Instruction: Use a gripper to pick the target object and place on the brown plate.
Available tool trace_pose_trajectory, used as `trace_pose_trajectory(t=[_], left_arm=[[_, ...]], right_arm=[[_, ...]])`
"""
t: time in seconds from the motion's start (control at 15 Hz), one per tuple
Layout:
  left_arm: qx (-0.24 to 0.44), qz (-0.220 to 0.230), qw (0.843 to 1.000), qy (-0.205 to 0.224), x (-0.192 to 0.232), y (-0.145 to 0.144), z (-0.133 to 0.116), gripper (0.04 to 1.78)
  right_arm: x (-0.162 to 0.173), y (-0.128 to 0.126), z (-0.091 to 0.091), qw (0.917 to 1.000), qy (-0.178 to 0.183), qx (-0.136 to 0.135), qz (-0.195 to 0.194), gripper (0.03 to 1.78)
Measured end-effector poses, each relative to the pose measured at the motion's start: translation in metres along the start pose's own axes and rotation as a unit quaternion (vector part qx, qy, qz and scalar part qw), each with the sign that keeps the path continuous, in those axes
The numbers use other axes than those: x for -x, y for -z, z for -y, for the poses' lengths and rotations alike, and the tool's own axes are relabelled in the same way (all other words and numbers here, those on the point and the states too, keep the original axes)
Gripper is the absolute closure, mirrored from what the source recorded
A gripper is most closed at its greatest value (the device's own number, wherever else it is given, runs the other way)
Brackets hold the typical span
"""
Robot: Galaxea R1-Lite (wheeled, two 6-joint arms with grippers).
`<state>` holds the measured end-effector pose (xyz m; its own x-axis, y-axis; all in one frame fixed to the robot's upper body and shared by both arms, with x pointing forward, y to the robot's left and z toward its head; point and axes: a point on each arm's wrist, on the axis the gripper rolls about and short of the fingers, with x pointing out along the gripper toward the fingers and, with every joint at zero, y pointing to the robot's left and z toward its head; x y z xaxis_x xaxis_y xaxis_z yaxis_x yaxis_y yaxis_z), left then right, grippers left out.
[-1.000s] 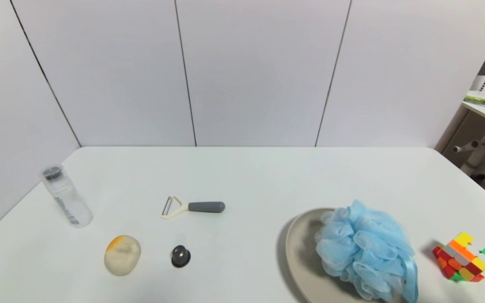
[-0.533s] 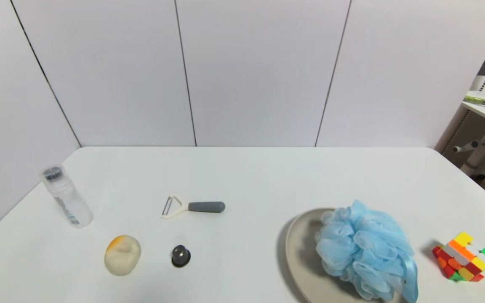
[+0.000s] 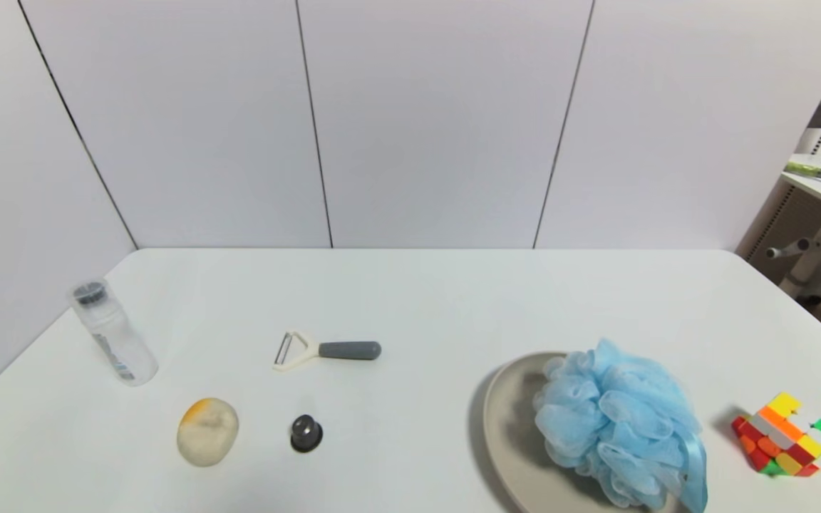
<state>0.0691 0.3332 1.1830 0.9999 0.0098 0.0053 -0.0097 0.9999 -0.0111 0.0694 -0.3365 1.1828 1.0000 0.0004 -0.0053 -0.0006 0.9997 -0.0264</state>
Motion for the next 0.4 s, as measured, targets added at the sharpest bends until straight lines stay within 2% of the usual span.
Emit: trace_pose_trajectory(t=[0.4], left_arm=[[0.000, 0.000, 1.000, 0.000, 0.0000, 0.0000, 0.0000, 0.13]], right_arm=[[0.0004, 0.0003, 0.0000, 1.0000, 0.001, -0.004, 0.003, 0.12]])
